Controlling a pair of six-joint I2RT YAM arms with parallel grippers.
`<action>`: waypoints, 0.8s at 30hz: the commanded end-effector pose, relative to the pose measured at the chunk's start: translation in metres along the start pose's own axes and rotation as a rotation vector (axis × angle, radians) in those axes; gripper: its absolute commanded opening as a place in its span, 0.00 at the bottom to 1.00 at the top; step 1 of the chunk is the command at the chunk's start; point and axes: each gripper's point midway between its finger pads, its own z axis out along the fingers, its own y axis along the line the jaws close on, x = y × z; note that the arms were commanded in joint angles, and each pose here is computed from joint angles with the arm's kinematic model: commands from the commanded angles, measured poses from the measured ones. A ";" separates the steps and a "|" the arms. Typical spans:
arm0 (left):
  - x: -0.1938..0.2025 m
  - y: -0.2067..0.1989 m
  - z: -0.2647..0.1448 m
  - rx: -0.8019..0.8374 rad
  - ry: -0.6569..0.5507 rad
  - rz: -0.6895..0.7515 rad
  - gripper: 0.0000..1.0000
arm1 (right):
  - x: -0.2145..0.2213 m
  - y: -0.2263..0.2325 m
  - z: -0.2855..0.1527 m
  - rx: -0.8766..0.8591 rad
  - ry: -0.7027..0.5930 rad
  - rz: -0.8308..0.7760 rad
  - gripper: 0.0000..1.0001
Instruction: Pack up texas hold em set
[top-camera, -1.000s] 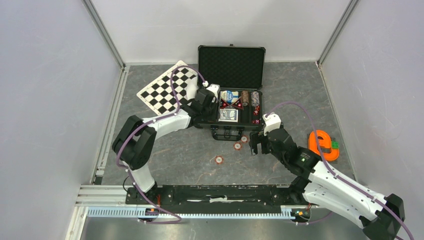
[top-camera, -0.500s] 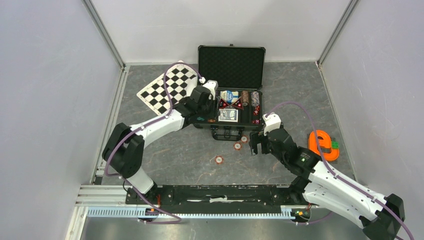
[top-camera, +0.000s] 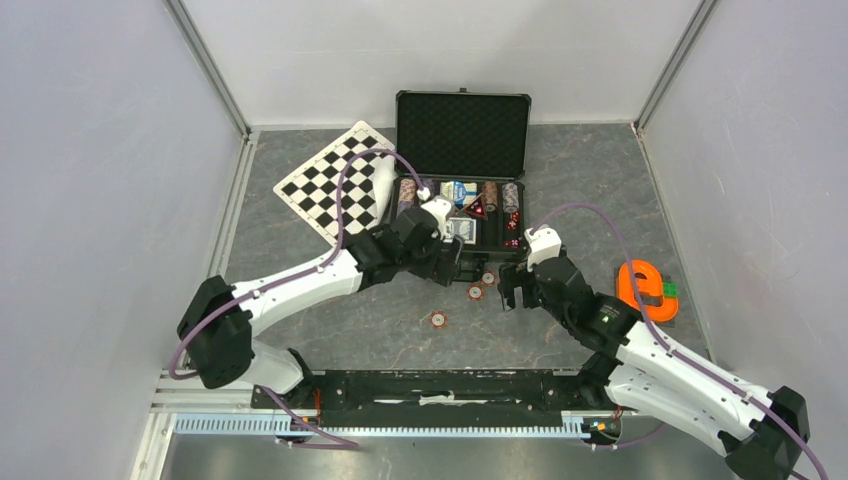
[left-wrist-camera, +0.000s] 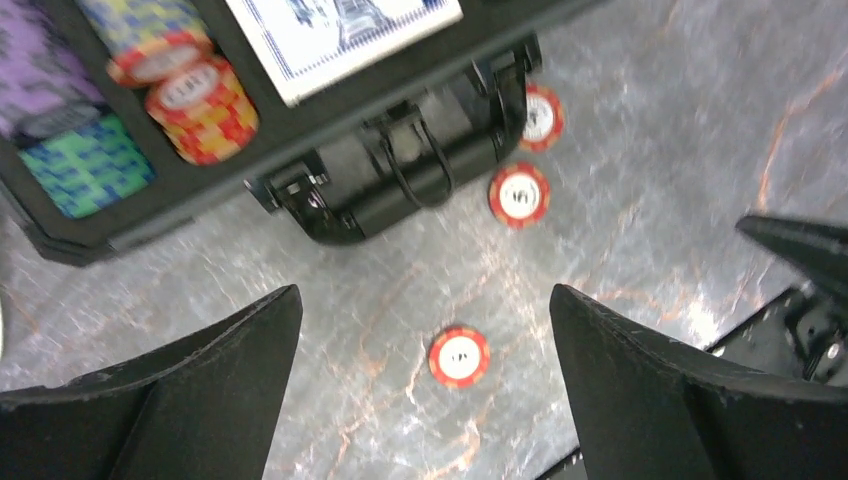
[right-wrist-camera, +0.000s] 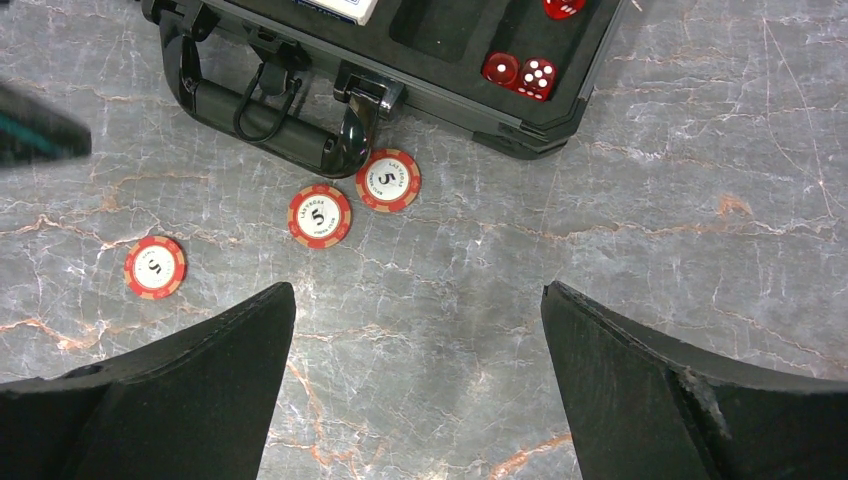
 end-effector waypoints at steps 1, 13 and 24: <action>0.049 -0.001 -0.013 -0.055 0.144 0.031 1.00 | -0.013 -0.003 -0.007 0.012 -0.034 0.023 0.99; 0.120 -0.030 0.003 -0.010 0.278 0.054 1.00 | 0.003 -0.024 -0.015 0.118 -0.005 0.073 0.99; 0.137 -0.039 0.030 -0.060 0.357 0.101 0.91 | 0.004 -0.027 -0.020 0.121 -0.012 0.086 0.99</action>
